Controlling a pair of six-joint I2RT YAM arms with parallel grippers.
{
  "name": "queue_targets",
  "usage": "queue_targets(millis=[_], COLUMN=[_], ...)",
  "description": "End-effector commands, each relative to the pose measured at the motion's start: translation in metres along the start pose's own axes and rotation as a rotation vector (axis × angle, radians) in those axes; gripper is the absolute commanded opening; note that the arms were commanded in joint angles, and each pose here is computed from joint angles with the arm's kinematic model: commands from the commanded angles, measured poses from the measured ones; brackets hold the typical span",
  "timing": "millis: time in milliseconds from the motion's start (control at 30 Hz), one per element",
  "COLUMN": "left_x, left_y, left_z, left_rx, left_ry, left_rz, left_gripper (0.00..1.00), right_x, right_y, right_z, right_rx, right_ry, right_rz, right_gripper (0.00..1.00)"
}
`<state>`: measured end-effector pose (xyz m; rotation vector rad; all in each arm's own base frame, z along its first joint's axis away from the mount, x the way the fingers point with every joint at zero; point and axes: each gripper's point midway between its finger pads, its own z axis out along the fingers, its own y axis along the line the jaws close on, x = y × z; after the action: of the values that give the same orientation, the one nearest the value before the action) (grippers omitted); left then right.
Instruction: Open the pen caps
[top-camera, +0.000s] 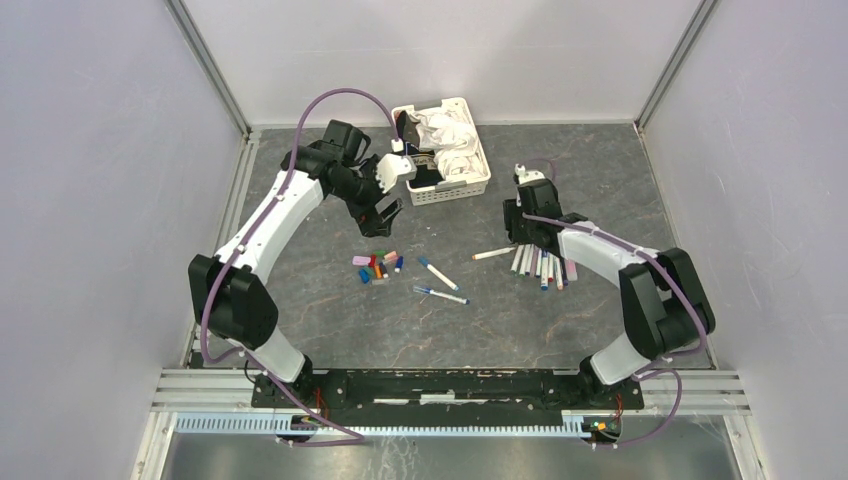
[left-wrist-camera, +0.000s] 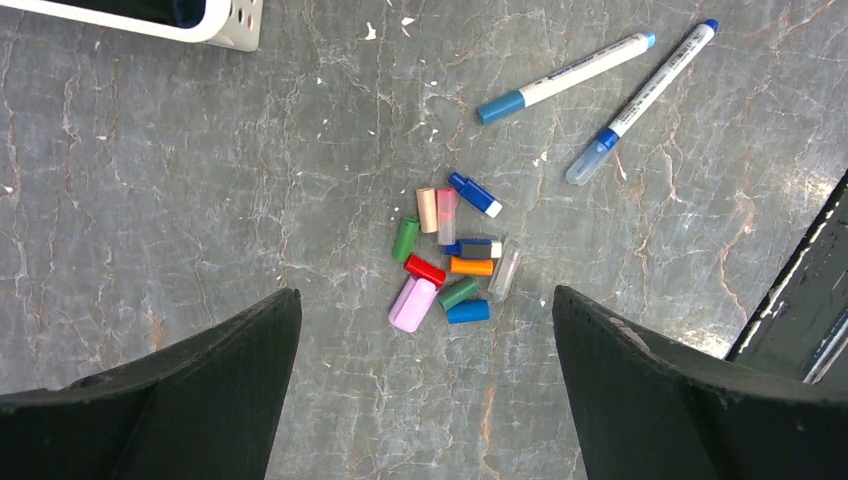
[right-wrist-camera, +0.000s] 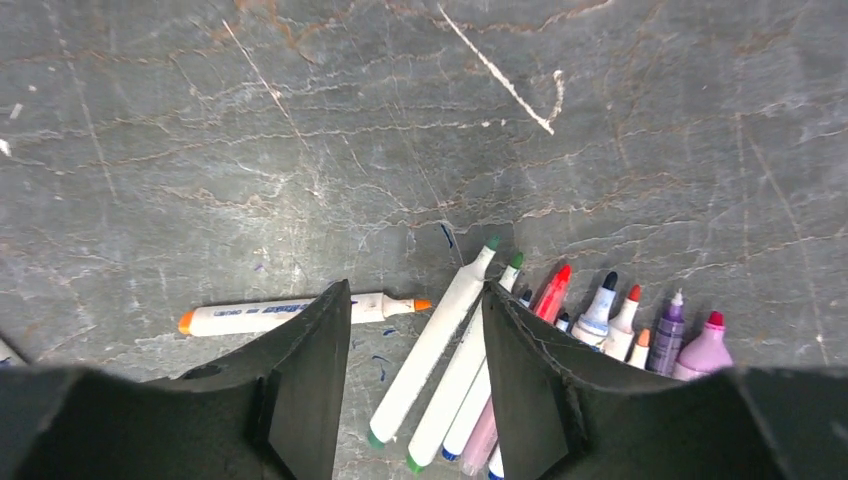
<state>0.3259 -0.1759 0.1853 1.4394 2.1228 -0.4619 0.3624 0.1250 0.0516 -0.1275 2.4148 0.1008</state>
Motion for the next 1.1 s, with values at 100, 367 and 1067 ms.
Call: queue_targets(millis=[100,367,1067], left_x=[-0.012,-0.025,0.027], left_y=[-0.001,0.015,0.012], left_z=[-0.018,-0.038,-0.024], left_rx=[-0.059,-0.163,-0.081], left_ry=[-0.050,-0.083,-0.029], left_rz=[-0.039,-0.040,-0.081], left_gripper=[1.00,1.00,1.00], right_x=[-0.040,0.006,0.069], right_y=[0.054,0.168,0.190], right_z=[-0.039,-0.047,-0.011], right_rx=[-0.119,-0.475,-0.540], right_ry=[-0.134,-0.073,0.107], right_rz=[-0.139,-0.491,-0.639], right_gripper=[0.60,0.55,0.19])
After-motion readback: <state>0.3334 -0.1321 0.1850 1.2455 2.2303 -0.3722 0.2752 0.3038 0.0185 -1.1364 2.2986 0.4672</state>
